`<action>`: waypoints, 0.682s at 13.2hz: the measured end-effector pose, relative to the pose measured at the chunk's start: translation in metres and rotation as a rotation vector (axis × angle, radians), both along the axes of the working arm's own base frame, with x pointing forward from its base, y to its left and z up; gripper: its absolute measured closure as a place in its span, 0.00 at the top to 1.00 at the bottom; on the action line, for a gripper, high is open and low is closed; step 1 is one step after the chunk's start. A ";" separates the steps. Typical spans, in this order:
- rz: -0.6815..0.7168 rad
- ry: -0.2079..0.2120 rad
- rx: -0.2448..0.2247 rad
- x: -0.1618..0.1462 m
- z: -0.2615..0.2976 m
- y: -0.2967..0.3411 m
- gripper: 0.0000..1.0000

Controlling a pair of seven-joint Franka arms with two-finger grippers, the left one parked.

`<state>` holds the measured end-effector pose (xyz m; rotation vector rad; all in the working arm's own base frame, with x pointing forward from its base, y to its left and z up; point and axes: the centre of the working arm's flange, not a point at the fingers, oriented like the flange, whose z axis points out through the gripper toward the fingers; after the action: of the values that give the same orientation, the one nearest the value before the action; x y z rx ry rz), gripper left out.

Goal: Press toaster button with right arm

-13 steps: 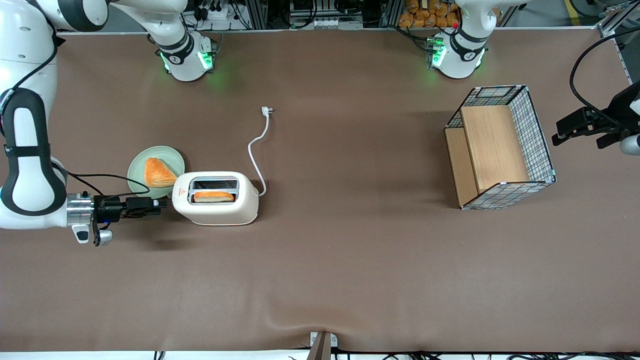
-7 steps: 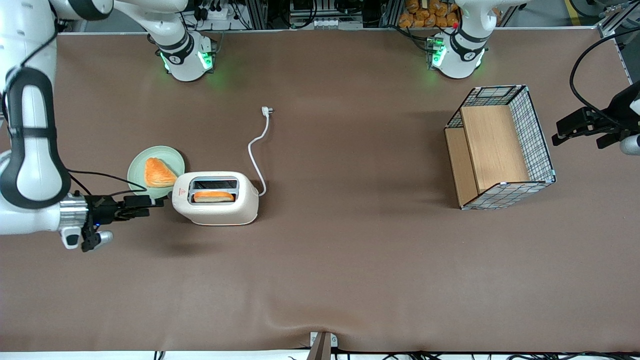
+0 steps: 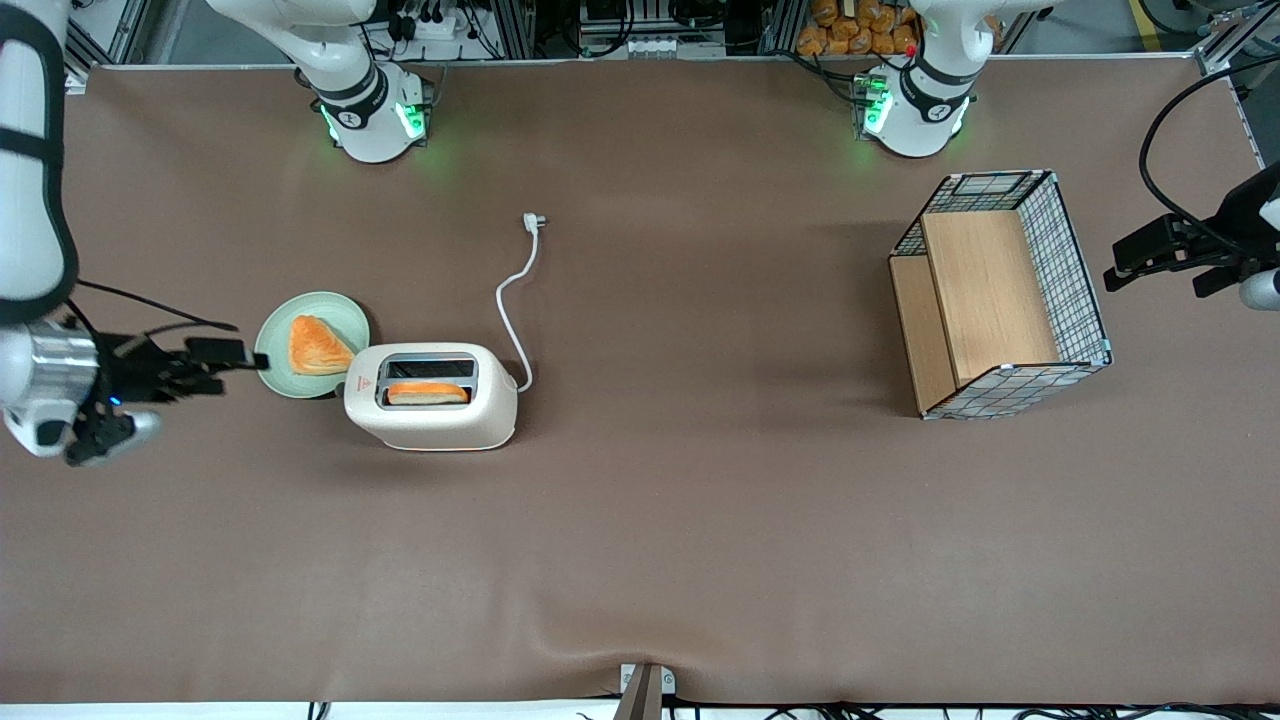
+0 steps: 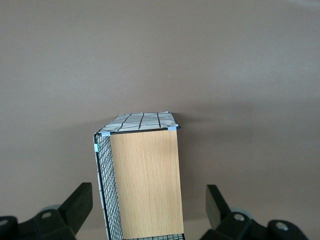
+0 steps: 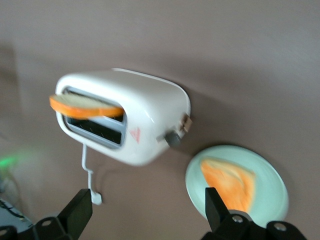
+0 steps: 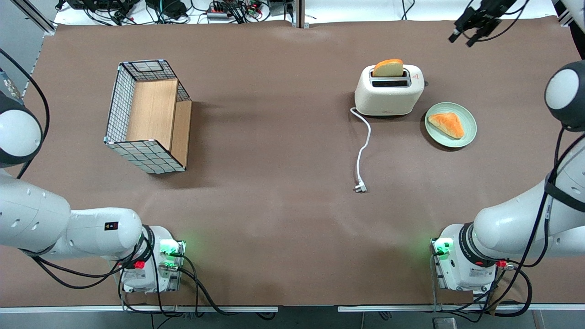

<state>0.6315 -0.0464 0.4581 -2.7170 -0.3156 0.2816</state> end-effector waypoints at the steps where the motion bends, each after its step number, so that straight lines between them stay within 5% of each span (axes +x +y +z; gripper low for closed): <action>1: -0.010 -0.003 -0.039 -0.008 0.021 -0.001 1.00; 5: -0.046 -0.082 -0.164 -0.039 0.102 0.000 1.00; 9: -0.078 -0.093 -0.237 -0.073 0.149 0.004 1.00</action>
<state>0.5590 -0.0425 0.6072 -2.9745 -0.2131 0.1805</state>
